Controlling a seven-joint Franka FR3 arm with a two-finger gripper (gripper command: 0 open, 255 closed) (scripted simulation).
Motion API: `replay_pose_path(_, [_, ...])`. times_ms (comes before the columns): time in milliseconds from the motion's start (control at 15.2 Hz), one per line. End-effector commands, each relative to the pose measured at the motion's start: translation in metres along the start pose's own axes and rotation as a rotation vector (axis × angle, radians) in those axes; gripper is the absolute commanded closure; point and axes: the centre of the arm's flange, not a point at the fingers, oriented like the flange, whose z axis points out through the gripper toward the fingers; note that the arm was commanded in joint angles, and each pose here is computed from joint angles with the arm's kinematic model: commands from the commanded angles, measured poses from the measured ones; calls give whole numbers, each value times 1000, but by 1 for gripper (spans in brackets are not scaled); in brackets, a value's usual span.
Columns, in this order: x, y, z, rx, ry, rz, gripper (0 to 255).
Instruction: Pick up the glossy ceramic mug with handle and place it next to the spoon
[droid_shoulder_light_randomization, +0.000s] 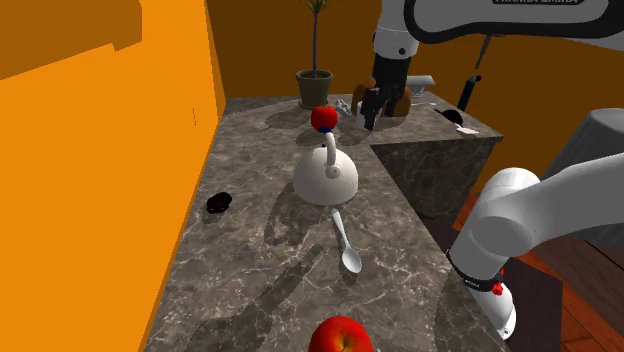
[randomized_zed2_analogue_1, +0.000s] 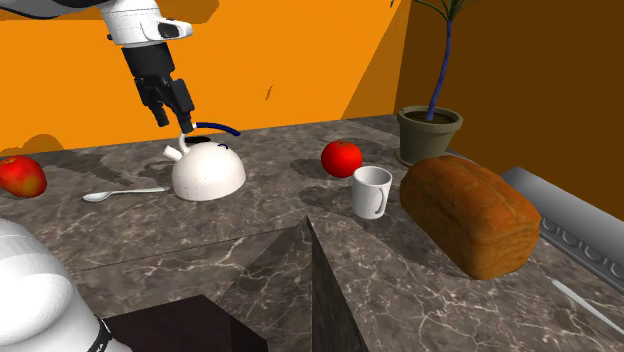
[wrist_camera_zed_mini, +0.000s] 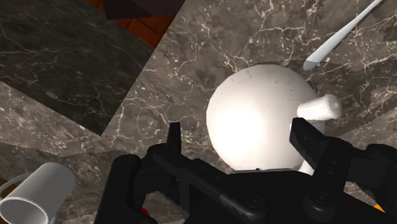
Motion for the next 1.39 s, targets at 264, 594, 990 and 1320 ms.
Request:
replay_pose_path(264, [32, 39, 17, 2, -2, 9, 0])
replay_pose_path(594, [72, 88, 39, 5, -6, 20, 0])
replay_pose_path(990, [119, 147, 66, 8, -9, 33, 0])
replay_pose_path(1320, [157, 196, 89, 11, -12, 45, 0])
